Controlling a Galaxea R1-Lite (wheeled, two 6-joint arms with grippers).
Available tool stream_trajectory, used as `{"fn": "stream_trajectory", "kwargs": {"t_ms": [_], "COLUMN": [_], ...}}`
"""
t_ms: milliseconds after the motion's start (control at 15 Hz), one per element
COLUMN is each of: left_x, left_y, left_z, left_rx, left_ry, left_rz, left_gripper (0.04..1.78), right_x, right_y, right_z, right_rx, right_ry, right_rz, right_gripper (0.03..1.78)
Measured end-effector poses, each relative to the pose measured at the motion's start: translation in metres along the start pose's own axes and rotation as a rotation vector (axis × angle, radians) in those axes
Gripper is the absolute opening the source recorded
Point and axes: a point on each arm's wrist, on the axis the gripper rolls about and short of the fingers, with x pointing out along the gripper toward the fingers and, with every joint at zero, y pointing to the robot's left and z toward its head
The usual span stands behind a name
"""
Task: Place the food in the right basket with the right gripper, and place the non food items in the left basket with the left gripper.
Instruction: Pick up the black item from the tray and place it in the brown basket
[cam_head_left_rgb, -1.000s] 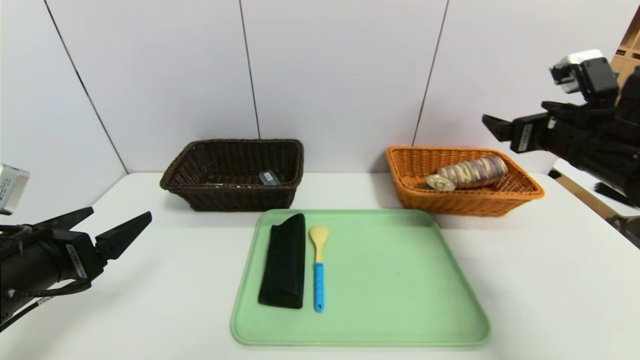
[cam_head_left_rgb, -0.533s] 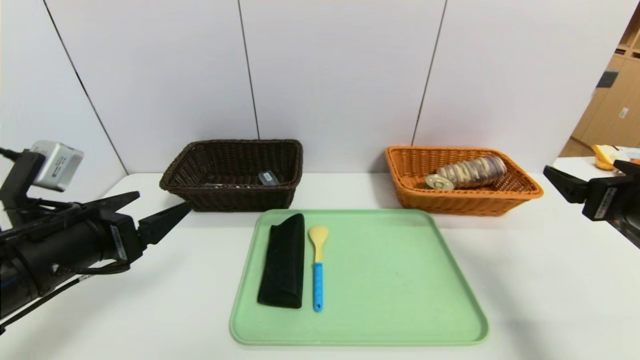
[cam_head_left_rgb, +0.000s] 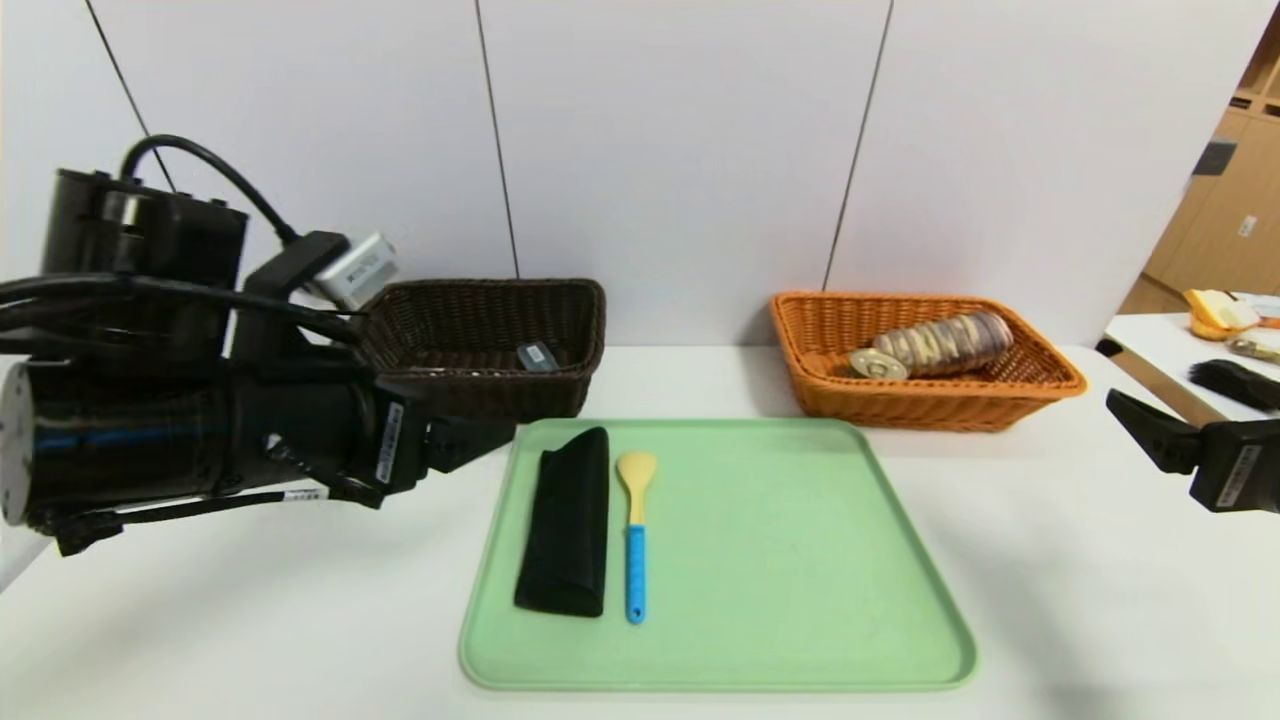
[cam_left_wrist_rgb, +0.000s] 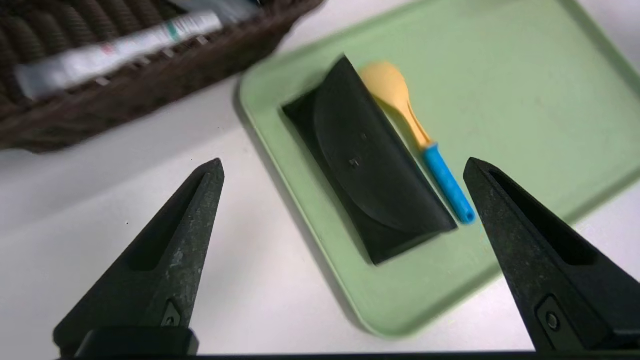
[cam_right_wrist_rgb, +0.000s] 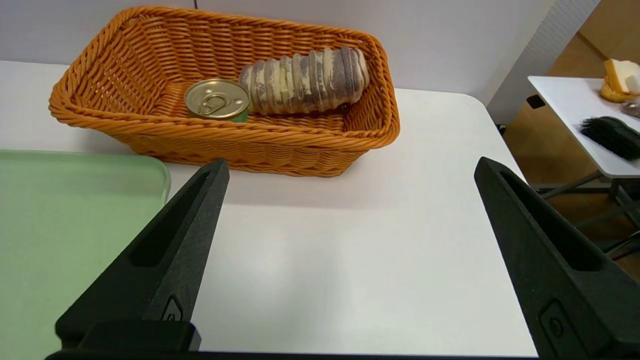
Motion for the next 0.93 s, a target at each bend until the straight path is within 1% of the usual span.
{"fn": "stream_trajectory", "kwargs": {"t_ms": [133, 200, 333, 467, 733, 933], "left_x": [0.01, 0.015, 0.031, 0.049, 0.084, 0.106], "left_y": [-0.012, -0.018, -0.029, -0.035, -0.04, -0.045], "left_z": [0.004, 0.008, 0.012, 0.008, -0.002, -0.009], "left_rx": [-0.037, -0.064, -0.113, -0.129, -0.114, -0.102], "left_ry": [0.115, 0.146, 0.184, 0.217, 0.228, 0.214], "left_rz": [-0.023, -0.033, -0.027, 0.013, 0.088, 0.118], "left_gripper": [1.69, 1.69, 1.69, 1.69, 1.69, 1.69], "right_x": [0.0, 0.0, -0.001, -0.001, -0.001, -0.002], "right_y": [0.0, 0.0, 0.0, 0.0, 0.001, 0.001], "right_z": [-0.001, -0.001, -0.002, -0.004, -0.005, -0.006], "right_rx": [0.0, 0.0, 0.0, -0.002, -0.009, -0.009], "right_ry": [0.003, 0.004, 0.008, 0.014, 0.016, 0.021], "right_rz": [0.002, 0.001, 0.001, 0.001, 0.004, 0.006], "right_gripper": [1.69, 1.69, 1.69, 1.69, 1.69, 1.69]}}
